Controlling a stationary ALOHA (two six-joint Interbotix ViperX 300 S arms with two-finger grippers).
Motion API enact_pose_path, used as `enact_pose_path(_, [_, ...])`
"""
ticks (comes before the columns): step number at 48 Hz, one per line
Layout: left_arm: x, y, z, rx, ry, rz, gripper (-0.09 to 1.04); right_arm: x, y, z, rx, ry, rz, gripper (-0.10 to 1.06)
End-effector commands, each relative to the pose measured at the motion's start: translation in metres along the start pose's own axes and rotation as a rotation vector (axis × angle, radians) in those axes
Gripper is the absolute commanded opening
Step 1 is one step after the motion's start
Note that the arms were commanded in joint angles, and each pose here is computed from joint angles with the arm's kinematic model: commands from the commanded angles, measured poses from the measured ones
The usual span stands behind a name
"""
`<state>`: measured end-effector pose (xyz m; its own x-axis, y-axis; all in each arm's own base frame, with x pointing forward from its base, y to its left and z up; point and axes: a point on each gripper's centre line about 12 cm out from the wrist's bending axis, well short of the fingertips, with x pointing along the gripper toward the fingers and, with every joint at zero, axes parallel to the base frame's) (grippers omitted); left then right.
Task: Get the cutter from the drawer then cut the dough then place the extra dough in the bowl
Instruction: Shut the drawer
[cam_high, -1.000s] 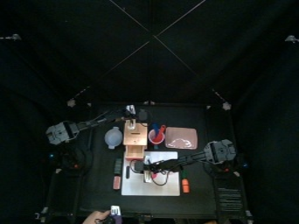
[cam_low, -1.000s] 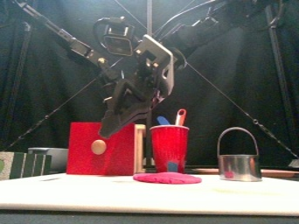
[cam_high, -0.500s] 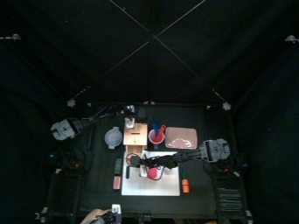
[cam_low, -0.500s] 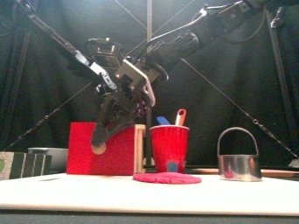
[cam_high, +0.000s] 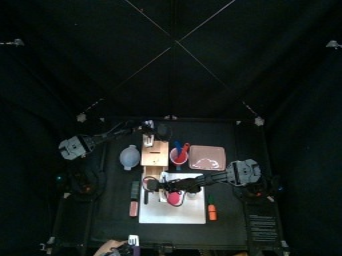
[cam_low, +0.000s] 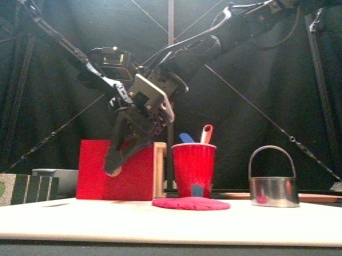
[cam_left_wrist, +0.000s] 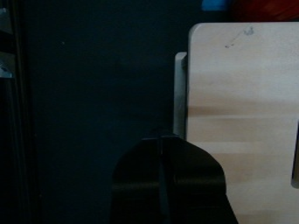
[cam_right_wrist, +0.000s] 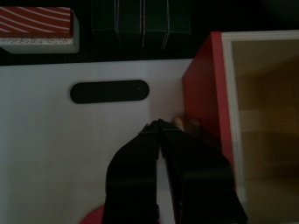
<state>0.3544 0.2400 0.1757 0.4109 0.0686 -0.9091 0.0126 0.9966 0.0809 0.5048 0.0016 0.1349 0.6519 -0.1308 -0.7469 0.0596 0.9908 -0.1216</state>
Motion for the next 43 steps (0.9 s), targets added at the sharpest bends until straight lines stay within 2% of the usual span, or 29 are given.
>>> enact_pose_path(1, [-0.006, 0.002, 0.006, 0.005, -0.021, 0.014, 0.30, -0.009, -0.025, 0.018, 0.014, -0.048, -0.039, 0.09])
enact_pose_path(28, [-0.002, 0.003, 0.003, -0.008, -0.019, 0.014, 0.30, -0.006, -0.074, 0.014, -0.030, -0.038, -0.139, 0.09])
enact_pose_path(38, [-0.001, 0.003, 0.002, -0.013, -0.021, 0.017, 0.30, -0.008, -0.074, 0.017, -0.031, -0.045, -0.139, 0.09])
enact_pose_path(43, [-0.009, 0.007, 0.009, -0.025, -0.070, 0.061, 0.30, -0.012, -0.072, 0.022, -0.028, -0.061, -0.135, 0.09])
